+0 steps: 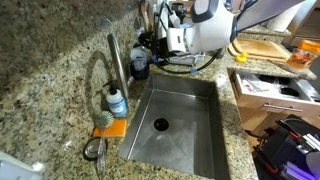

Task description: Open the faucet

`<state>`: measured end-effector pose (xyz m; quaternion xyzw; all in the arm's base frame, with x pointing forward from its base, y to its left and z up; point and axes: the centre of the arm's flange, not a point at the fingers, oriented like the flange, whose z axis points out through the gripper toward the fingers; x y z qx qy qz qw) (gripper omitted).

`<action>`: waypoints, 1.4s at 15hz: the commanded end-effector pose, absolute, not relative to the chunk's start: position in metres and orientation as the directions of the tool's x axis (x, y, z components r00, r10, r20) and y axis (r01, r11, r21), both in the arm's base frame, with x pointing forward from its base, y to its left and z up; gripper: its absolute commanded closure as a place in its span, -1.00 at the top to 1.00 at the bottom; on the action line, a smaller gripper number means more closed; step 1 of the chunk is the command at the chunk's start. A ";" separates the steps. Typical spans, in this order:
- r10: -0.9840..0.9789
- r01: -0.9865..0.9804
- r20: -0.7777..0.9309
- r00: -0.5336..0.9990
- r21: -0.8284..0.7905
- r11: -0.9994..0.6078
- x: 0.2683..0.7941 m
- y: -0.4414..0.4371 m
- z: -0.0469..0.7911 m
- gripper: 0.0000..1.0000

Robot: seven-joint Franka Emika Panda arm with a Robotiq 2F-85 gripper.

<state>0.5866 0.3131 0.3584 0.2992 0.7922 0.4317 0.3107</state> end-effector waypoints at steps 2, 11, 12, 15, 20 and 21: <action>0.759 0.383 0.007 -0.651 0.867 0.320 0.591 0.297 0.315 1.00; 0.751 0.312 -0.064 -0.657 0.884 0.349 0.613 0.324 0.308 1.00; 0.742 0.293 -0.094 -0.664 0.880 0.374 0.622 0.327 0.304 1.00; 0.741 0.272 -0.155 -0.653 0.865 0.421 0.643 0.331 0.292 1.00; 0.745 0.302 -0.096 -0.660 0.874 0.381 0.622 0.327 0.286 1.00; 0.732 0.322 -0.021 -0.681 0.889 0.325 0.627 0.330 0.286 1.00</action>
